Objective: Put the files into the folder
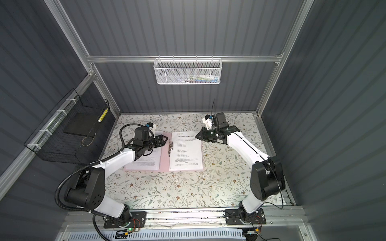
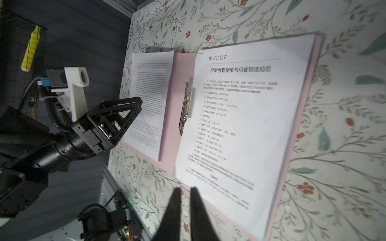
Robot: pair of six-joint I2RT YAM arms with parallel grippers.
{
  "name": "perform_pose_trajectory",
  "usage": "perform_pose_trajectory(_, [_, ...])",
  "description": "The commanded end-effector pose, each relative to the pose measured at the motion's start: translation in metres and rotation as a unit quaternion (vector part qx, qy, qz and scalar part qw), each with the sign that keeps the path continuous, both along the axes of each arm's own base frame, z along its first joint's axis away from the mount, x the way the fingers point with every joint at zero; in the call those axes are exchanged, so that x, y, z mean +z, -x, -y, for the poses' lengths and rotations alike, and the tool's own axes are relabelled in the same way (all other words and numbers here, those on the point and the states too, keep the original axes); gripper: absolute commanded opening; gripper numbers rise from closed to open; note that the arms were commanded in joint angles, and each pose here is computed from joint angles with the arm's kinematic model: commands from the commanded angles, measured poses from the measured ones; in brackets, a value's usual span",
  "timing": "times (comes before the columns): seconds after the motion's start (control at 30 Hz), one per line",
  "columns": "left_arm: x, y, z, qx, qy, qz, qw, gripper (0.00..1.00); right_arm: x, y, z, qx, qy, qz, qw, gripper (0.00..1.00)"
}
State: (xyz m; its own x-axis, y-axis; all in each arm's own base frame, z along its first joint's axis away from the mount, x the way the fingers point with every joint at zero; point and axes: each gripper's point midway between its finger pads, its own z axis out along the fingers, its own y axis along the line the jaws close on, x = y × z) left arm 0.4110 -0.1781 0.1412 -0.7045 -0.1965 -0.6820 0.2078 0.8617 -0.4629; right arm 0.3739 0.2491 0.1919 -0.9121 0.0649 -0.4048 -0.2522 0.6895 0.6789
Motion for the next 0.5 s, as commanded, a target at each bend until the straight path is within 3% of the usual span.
perform_pose_trajectory(0.0, [0.004,-0.017,0.001,-0.002,-0.014,0.016,1.000,0.64,-0.010,-0.002,-0.025,0.025,-0.052,-0.024,0.998,0.00])
perform_pose_trajectory(0.47, [-0.028,-0.052,0.028,-0.041,0.007,0.006,0.999,0.63,-0.069,-0.006,-0.060,0.053,-0.083,-0.093,0.991,0.00])
